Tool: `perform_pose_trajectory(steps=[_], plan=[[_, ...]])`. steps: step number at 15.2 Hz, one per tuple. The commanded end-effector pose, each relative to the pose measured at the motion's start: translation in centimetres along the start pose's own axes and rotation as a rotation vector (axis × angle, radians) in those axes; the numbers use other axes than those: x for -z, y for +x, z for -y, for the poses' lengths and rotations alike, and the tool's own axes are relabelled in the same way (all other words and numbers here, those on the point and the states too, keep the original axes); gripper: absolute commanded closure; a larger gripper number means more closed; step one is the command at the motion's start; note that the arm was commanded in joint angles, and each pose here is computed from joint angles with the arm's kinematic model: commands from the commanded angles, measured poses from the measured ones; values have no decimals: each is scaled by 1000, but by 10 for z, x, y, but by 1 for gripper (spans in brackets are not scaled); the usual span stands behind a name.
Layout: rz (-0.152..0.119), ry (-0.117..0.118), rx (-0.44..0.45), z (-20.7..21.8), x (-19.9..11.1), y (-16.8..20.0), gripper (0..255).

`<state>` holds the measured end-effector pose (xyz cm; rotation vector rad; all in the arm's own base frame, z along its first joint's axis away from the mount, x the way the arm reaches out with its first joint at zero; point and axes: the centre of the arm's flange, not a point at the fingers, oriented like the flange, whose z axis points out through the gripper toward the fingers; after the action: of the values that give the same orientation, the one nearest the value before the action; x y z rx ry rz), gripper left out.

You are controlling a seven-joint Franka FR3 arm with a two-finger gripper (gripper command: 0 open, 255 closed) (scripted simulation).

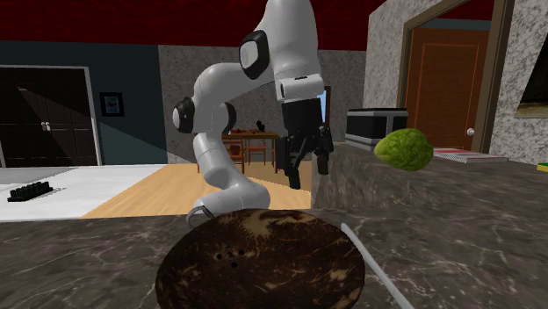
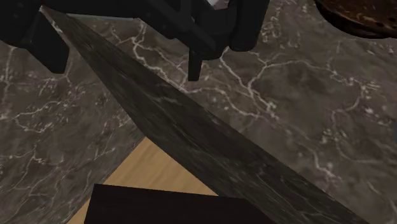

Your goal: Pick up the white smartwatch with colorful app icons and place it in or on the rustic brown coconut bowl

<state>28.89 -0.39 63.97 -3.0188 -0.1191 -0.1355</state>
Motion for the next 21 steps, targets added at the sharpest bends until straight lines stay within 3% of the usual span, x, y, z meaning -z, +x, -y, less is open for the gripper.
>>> perform_pose_trajectory(steps=[1,18,21], plan=[[0,0,0,0,0,0,0],[67,-131,-436,-197,42,-24,0],[67,-132,-440,-200,32,-26,0]])
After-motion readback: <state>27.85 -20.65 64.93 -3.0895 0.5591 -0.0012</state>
